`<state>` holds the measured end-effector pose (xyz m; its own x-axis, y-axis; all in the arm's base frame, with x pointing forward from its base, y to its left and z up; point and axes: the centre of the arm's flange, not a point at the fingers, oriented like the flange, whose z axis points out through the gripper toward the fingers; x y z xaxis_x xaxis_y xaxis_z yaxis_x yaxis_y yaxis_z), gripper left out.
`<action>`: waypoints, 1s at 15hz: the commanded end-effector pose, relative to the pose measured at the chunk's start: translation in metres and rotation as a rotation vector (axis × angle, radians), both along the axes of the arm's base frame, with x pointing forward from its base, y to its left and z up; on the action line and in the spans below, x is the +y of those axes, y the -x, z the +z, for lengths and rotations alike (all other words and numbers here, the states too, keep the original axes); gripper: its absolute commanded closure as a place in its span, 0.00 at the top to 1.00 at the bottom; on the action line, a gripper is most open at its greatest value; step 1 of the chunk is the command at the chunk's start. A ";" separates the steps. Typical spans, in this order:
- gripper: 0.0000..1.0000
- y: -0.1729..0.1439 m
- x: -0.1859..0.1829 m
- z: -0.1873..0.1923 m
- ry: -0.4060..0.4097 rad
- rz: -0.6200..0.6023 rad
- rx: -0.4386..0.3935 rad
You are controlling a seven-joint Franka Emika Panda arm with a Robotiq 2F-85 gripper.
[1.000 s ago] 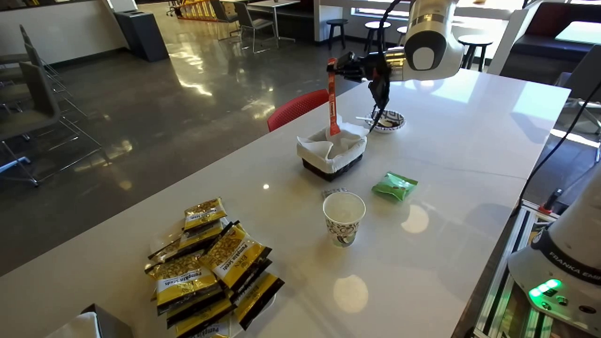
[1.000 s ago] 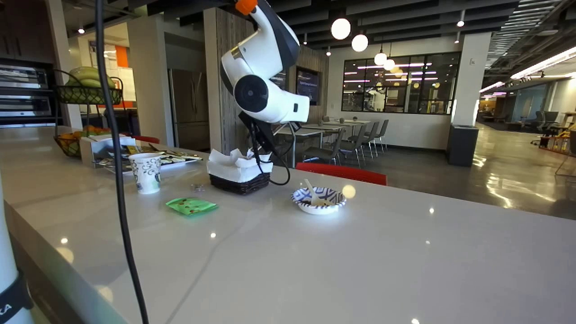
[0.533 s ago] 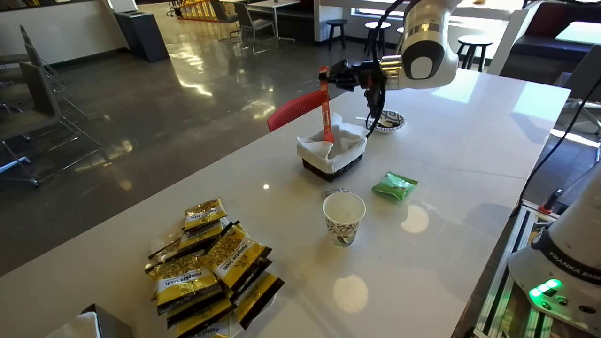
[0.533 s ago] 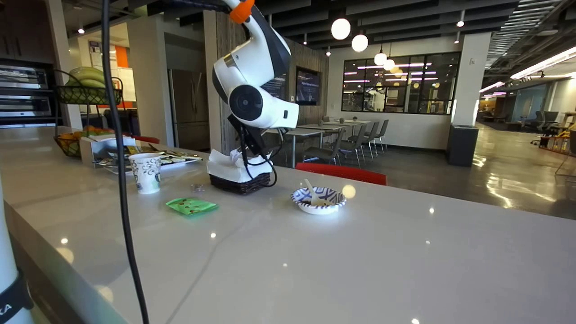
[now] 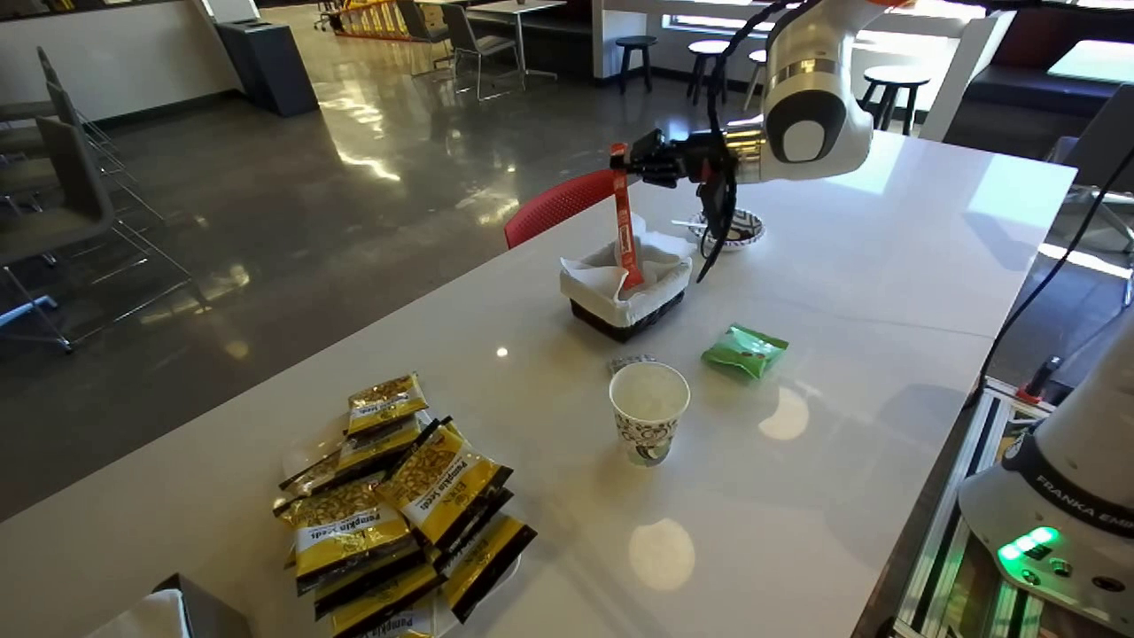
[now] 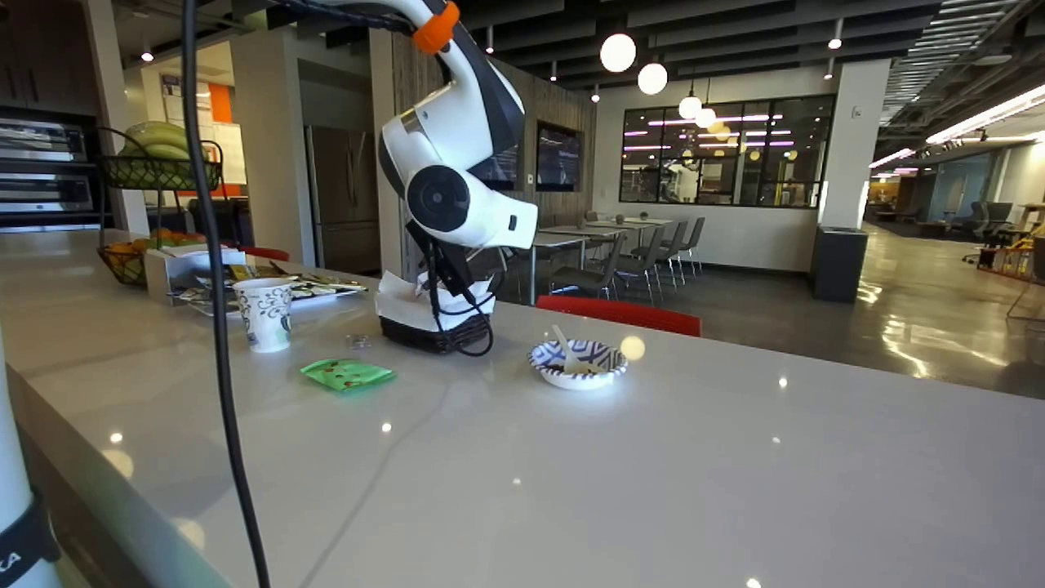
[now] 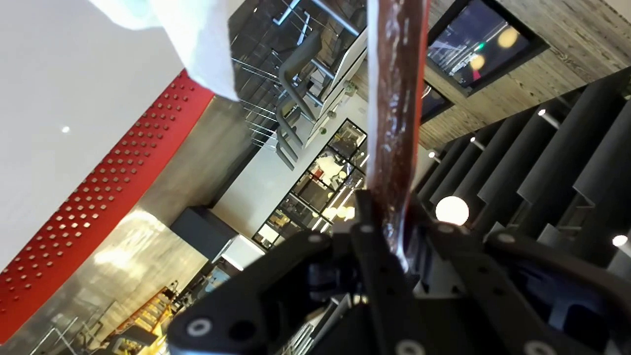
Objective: Place the object inside the basket
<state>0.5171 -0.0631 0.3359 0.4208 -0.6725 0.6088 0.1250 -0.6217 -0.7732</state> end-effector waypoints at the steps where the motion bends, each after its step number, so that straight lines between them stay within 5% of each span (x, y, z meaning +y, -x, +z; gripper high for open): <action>1: 0.04 0.015 -0.001 -0.011 -0.022 -0.017 0.032; 9: 0.04 0.019 0.004 -0.028 -0.037 -0.066 0.015; 10: 0.09 0.020 0.004 -0.029 -0.044 -0.055 0.026; 11: 0.41 0.021 0.005 -0.029 -0.039 -0.043 0.036; 15: 0.62 0.021 0.011 -0.019 -0.006 0.034 0.036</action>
<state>0.5032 -0.0586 0.3164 0.4206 -0.6933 0.5852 0.0865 -0.6114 -0.7866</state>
